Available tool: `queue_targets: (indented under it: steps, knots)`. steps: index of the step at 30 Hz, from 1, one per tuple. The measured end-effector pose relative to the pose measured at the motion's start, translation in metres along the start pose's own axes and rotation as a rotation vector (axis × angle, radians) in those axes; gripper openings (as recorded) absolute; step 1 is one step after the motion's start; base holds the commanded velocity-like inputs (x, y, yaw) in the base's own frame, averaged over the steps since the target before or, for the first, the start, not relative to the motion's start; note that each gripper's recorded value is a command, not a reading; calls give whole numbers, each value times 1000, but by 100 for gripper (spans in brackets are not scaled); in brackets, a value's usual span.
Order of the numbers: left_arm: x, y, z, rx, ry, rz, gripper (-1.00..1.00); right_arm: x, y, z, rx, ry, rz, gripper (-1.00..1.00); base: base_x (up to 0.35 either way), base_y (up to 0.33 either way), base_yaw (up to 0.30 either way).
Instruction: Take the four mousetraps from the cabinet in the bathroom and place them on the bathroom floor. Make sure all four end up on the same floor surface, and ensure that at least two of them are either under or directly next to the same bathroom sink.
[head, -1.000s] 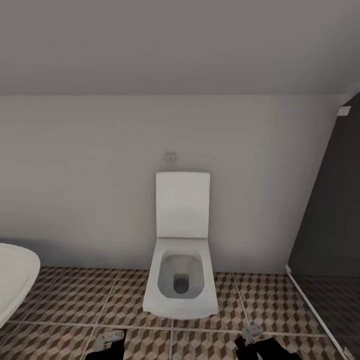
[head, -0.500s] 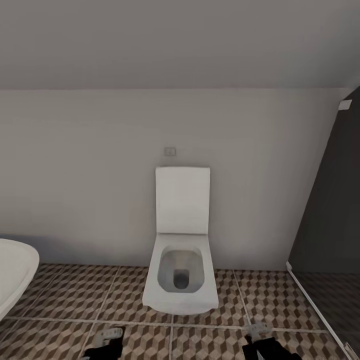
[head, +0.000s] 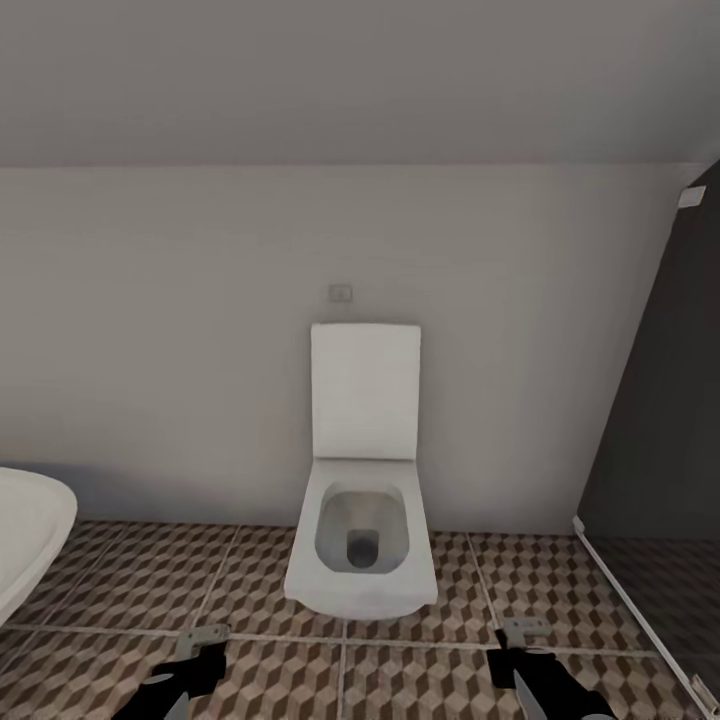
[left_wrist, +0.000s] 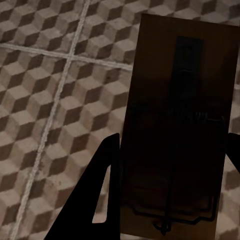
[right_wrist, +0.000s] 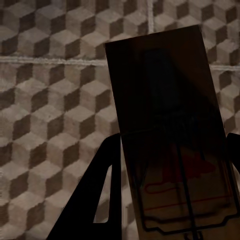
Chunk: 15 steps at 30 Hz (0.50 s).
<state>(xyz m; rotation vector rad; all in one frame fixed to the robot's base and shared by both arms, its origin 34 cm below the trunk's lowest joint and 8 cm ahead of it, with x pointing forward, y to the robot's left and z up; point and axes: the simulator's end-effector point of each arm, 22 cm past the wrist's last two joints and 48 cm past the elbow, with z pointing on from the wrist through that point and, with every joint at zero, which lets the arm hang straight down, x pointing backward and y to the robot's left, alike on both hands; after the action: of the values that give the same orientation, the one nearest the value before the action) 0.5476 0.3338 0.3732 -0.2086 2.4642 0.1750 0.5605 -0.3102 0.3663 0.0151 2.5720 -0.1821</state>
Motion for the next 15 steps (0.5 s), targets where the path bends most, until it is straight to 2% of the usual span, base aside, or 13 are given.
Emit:
queue_targets:
  steps: [5, 15]
  knots:
    - [2, -2, 7, 4, -40, -11, -100, 7, 2, 8, 5, -2, -11, -100, 0, 0, 0]
    - [21, -4, 21, 6, -42, -9, -100, 24, 6, 23, 5, 4, -22, -100, 0, 0, 0]
